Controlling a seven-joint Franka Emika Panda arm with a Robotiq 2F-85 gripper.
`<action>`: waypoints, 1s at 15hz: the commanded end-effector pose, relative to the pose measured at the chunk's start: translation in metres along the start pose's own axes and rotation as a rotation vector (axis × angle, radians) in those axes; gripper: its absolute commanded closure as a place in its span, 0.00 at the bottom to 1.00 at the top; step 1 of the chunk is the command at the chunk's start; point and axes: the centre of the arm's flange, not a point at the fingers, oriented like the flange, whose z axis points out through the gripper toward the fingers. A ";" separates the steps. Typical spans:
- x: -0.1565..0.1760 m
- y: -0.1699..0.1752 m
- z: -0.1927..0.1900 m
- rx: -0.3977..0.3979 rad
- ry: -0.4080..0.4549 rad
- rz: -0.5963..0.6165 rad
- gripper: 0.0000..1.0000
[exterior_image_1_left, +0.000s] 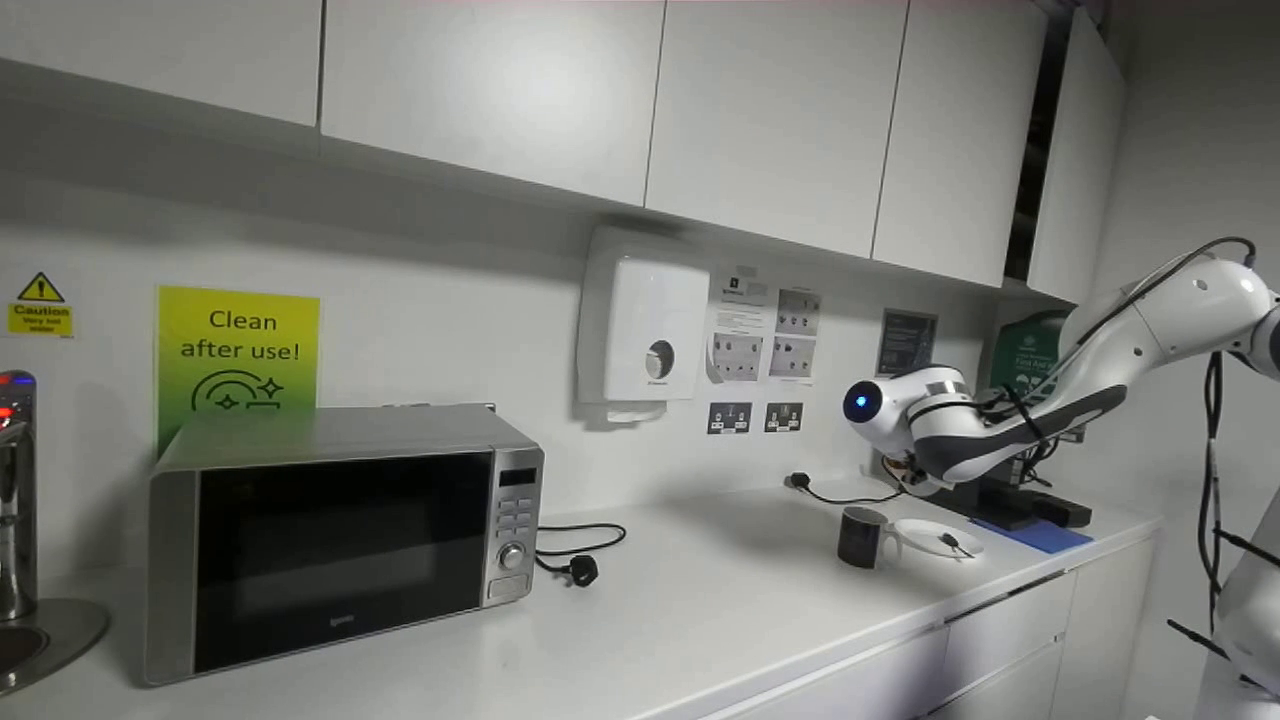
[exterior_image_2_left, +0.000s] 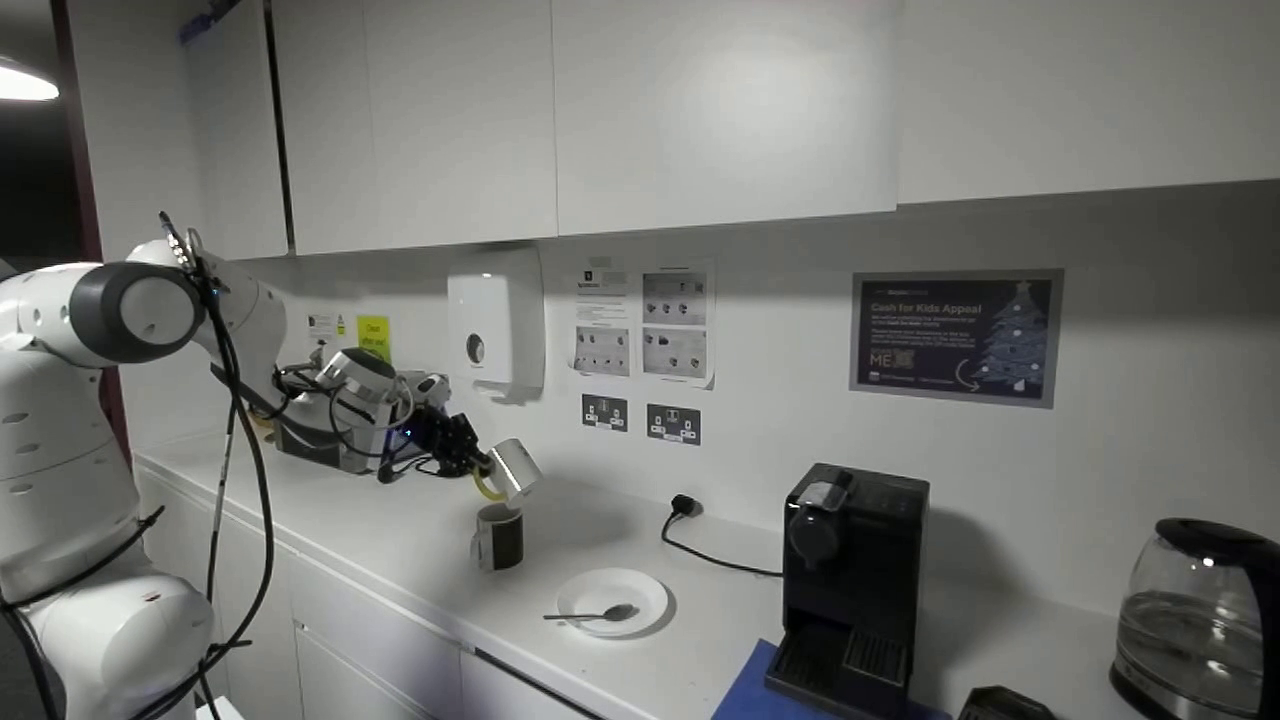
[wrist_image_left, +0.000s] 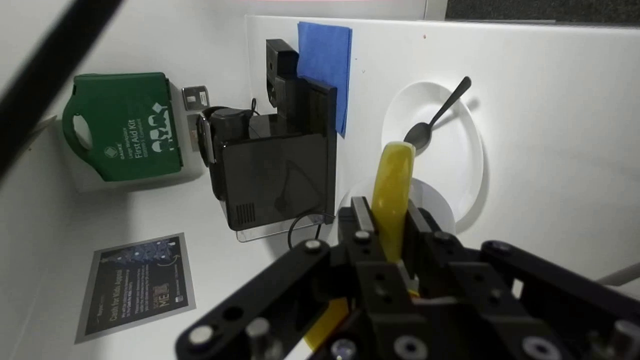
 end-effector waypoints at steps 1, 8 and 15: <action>-0.002 0.007 -0.007 -0.085 0.019 0.016 0.95; 0.001 0.000 -0.008 -0.126 0.049 -0.009 0.95; 0.000 -0.005 -0.014 -0.152 0.066 -0.016 0.95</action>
